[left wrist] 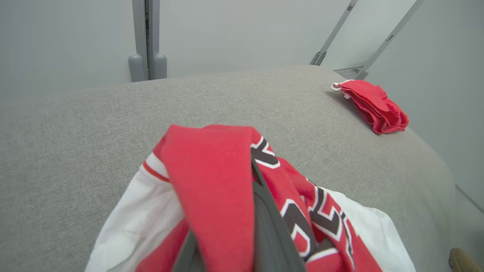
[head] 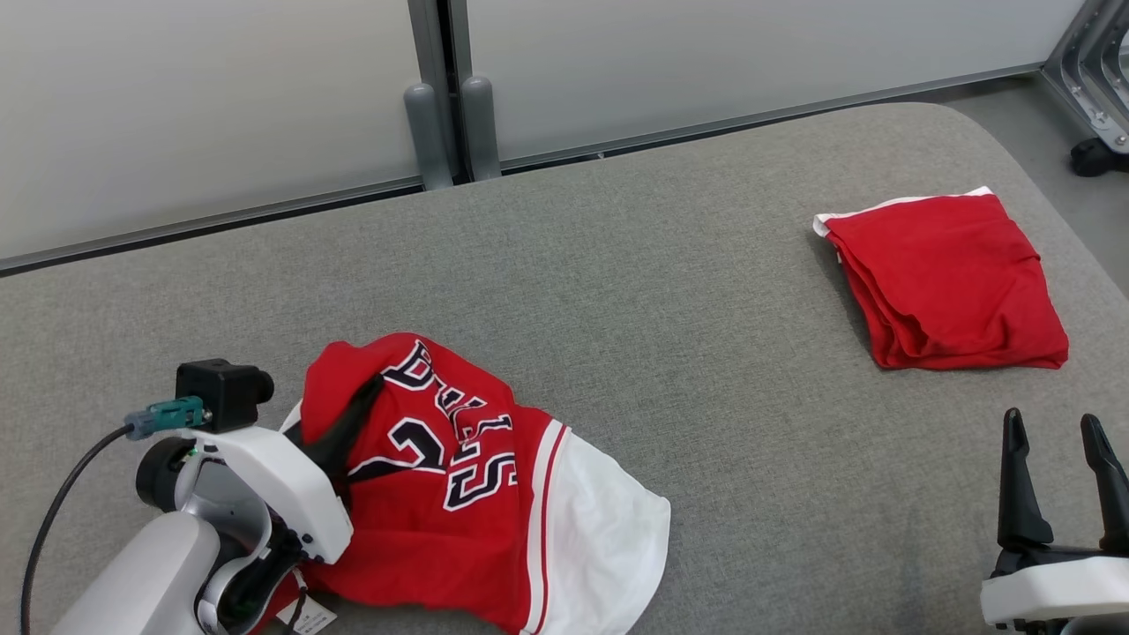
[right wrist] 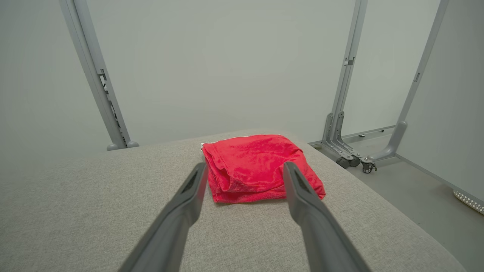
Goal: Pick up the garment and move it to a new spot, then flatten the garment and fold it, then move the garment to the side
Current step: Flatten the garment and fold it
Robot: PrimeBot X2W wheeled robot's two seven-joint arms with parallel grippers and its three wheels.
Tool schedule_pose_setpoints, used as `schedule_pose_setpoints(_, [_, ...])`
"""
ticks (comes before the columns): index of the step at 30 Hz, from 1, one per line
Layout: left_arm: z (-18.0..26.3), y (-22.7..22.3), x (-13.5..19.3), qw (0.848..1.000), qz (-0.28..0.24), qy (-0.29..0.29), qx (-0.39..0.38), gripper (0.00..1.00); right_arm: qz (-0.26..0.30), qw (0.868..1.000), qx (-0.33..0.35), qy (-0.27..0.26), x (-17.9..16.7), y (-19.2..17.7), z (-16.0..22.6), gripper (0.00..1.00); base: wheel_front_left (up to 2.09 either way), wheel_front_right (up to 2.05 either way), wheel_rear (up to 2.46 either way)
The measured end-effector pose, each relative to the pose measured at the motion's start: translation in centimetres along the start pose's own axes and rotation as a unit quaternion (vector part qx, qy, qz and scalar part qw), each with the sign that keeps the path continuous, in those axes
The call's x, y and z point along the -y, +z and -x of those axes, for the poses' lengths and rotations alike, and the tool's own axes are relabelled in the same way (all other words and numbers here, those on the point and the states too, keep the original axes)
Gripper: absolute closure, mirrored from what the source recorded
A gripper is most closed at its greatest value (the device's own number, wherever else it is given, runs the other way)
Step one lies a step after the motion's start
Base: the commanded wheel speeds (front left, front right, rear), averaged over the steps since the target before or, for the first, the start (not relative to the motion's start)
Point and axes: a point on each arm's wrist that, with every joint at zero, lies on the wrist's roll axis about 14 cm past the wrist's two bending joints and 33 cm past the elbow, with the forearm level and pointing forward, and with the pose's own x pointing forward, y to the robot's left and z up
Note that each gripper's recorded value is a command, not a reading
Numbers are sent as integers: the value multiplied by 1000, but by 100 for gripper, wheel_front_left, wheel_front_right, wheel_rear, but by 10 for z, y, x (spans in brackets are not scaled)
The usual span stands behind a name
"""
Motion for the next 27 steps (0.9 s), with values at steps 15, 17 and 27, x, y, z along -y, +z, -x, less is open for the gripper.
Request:
schedule_pose_setpoints(15, [-11,10,-55,990,-78,94,71,0,-2,1000,-2,-2,2,-1,4,0,0,0,0])
schedule_pose_setpoints(17, [-7,8,-60,989,-75,104,73,0,-2,1000,-2,-1,1,-2,3,0,0,0,0])
schedule_pose_setpoints(27, [61,50,-89,955,-48,210,202,0,13,999,20,26,-15,11,-8,0,0,0,0])
